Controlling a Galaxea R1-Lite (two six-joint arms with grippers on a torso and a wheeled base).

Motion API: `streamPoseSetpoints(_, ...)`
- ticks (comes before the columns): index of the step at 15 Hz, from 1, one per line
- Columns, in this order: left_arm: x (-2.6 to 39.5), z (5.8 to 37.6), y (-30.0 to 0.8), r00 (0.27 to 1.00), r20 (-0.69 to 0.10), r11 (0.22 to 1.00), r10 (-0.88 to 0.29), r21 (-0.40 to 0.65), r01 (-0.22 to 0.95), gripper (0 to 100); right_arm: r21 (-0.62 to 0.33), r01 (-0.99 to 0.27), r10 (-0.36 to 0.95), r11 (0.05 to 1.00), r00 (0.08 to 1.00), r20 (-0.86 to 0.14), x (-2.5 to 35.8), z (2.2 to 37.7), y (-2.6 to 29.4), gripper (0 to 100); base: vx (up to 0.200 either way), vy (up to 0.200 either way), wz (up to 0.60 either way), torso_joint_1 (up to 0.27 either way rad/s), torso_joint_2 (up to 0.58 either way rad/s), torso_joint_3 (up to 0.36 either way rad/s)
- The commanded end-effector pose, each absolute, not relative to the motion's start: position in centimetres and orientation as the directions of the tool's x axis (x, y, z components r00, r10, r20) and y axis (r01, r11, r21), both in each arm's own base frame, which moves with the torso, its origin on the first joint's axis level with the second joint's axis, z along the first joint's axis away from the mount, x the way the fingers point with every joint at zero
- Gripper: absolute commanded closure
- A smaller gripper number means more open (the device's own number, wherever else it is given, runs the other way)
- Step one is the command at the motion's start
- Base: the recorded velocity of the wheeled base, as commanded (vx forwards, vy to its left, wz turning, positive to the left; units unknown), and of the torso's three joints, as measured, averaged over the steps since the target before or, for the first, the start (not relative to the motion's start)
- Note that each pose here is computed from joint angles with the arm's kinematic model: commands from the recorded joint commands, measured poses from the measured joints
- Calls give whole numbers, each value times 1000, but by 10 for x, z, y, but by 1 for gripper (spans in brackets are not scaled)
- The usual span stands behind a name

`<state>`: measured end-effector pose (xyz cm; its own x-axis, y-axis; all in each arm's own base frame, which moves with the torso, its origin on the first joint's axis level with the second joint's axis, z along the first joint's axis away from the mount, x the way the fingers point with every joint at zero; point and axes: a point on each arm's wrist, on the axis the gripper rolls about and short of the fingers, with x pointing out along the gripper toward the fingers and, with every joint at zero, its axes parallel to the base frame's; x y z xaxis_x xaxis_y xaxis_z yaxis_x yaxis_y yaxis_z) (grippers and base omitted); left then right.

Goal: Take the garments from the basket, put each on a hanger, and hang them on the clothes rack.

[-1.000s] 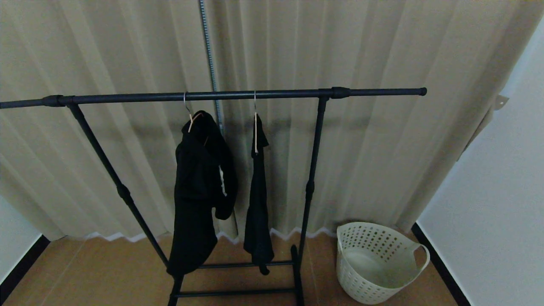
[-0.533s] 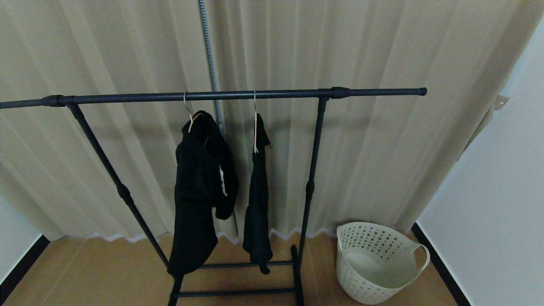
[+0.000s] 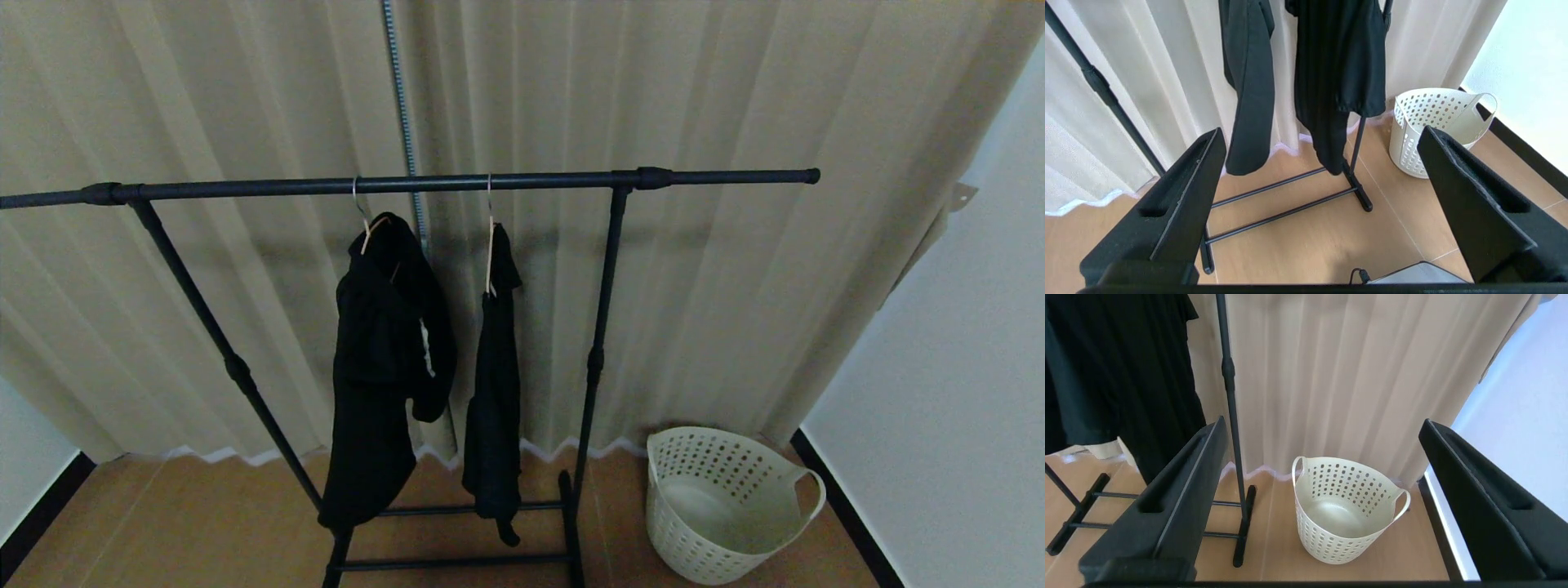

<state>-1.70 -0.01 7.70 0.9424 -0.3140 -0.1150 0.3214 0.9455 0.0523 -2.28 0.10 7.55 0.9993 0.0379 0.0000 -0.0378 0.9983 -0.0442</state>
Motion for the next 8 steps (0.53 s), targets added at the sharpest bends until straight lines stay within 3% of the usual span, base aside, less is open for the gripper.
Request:
streamPoseSetpoints(1, -17, 77, 0, 942, -118, 945, -314, 52, 322, 0, -44, -38, 38, 998, 999, -2, -23, 76, 1, 0, 0, 0, 0, 0, 0, 0)
streamPoseSetpoints(8, -17, 77, 0, 942, -118, 945, -314, 52, 322, 0, -44, -38, 38, 998, 999, -2, -23, 76, 1, 0, 0, 0, 0, 0, 0, 0)
